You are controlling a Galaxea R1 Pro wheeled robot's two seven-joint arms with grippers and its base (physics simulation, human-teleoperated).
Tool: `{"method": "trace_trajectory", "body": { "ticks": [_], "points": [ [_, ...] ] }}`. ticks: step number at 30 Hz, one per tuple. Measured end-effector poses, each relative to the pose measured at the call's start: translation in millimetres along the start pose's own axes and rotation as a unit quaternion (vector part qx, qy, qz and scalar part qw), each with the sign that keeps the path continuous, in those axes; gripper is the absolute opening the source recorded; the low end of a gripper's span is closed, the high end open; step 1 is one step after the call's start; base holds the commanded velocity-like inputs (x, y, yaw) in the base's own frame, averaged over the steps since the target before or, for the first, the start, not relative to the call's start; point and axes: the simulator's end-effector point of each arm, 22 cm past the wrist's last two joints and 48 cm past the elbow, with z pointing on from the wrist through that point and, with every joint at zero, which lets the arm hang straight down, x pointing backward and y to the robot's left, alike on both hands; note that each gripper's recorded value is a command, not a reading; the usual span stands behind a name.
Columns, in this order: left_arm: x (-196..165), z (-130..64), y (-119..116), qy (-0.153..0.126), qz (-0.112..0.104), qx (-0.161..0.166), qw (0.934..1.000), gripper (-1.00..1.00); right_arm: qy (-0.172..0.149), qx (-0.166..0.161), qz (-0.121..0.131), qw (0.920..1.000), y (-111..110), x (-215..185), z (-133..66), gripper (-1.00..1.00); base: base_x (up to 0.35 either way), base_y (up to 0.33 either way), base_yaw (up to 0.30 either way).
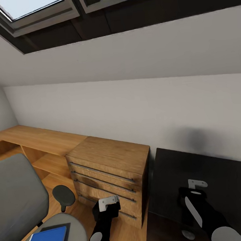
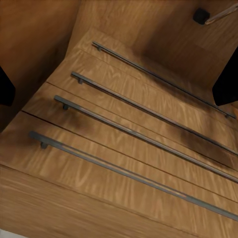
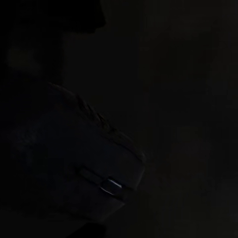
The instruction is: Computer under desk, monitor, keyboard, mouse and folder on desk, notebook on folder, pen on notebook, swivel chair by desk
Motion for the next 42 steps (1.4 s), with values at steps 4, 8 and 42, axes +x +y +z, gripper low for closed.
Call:
{"method": "trace_trajectory", "body": {
  "ticks": [4, 8, 42],
  "points": [
    [0.5, 0.1, 0.0, 0.0, 0.0, 0.0, 1.0, 1.0, 0.0, 0.0, 0.0, 1.0, 0.0, 0.0, 0.0, 1.0, 0.0, 0.0, 0.0],
    [0.9, 0.1, 0.1, 0.001, 0.0, 0.0, 1.0, 1.0, 0.0, 0.0, 0.0, 1.0, 0.0, 0.0, 0.0, 1.0, 0.0, 0.0, 0.0],
    [4.3, 0.8, 1.6, 0.004, 0.002, -0.001, 1.0, 1.0, -0.002, -0.001, -0.003, 1.0, 2.9, -0.3, -0.7, 1.0, -0.023, -0.011, 0.0]
  ]
}}
